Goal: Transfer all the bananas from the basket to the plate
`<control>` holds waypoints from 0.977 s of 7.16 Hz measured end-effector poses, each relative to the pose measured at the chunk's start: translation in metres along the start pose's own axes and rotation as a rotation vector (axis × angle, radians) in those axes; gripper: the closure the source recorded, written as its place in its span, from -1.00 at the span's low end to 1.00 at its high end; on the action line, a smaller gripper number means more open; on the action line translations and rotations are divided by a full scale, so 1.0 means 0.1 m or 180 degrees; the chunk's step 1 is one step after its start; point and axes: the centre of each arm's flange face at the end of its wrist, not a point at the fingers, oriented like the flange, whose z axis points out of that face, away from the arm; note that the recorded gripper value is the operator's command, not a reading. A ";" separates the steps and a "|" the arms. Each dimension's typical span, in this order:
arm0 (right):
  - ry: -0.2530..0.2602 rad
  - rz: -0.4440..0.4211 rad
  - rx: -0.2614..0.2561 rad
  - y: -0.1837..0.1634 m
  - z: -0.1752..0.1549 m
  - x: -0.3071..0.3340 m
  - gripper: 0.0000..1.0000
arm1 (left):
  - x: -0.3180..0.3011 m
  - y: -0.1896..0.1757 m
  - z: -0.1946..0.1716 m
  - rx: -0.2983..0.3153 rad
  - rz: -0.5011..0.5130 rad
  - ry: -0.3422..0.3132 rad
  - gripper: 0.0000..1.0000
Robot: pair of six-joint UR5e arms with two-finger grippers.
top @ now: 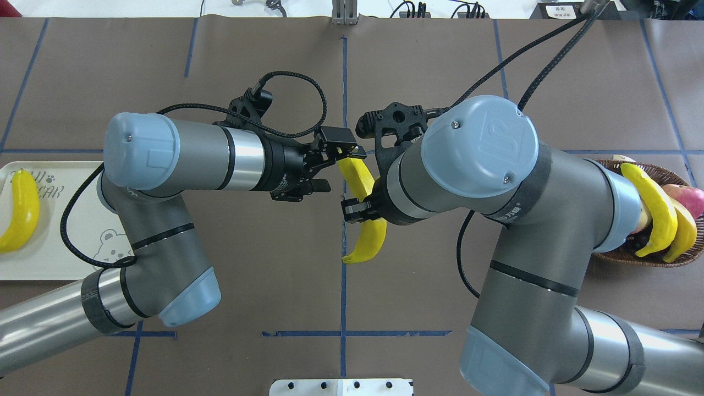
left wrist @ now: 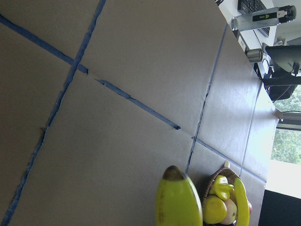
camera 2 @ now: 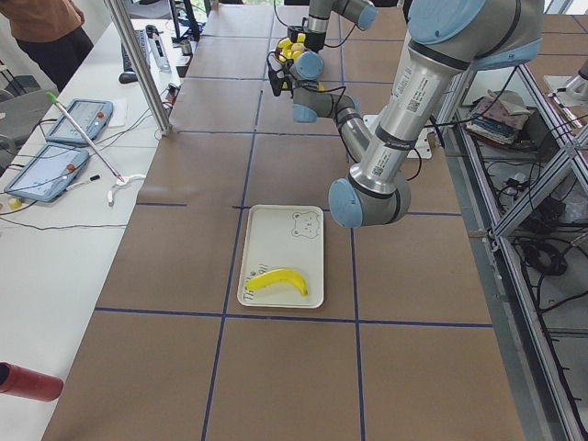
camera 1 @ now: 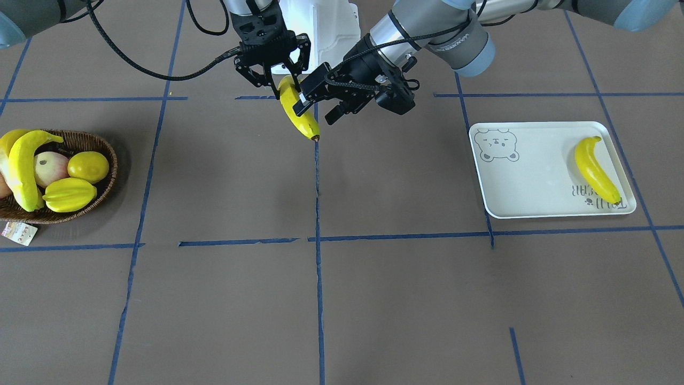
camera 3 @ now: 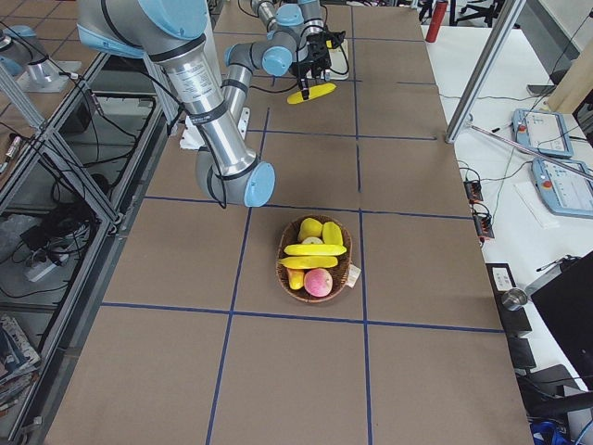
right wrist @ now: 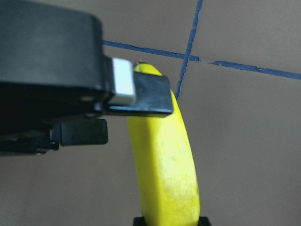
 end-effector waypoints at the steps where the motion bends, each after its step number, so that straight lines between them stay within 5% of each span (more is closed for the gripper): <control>1: -0.0013 -0.0009 -0.0004 0.01 0.00 -0.03 0.99 | 0.00 0.03 0.03 -0.0013 -0.0001 -0.0004 -0.89; 2: -0.0018 -0.0013 -0.0005 0.02 -0.01 -0.04 0.99 | -0.02 0.08 0.06 -0.0040 0.0000 -0.0015 -0.51; 3: -0.0019 -0.0016 -0.0005 0.02 0.00 -0.04 0.99 | -0.04 0.13 0.09 -0.0068 0.0001 -0.0026 0.45; 4: -0.0020 -0.0017 -0.0006 0.02 0.00 -0.05 0.99 | -0.06 0.17 0.11 -0.0088 0.0005 -0.0035 0.99; 6: -0.0022 -0.0021 -0.0009 0.03 0.00 -0.05 0.92 | -0.09 0.19 0.12 -0.0102 0.0021 -0.0056 1.00; 7: -0.0027 -0.0025 -0.0008 0.03 -0.01 -0.05 0.38 | -0.09 0.20 0.13 -0.0103 0.0020 -0.0065 1.00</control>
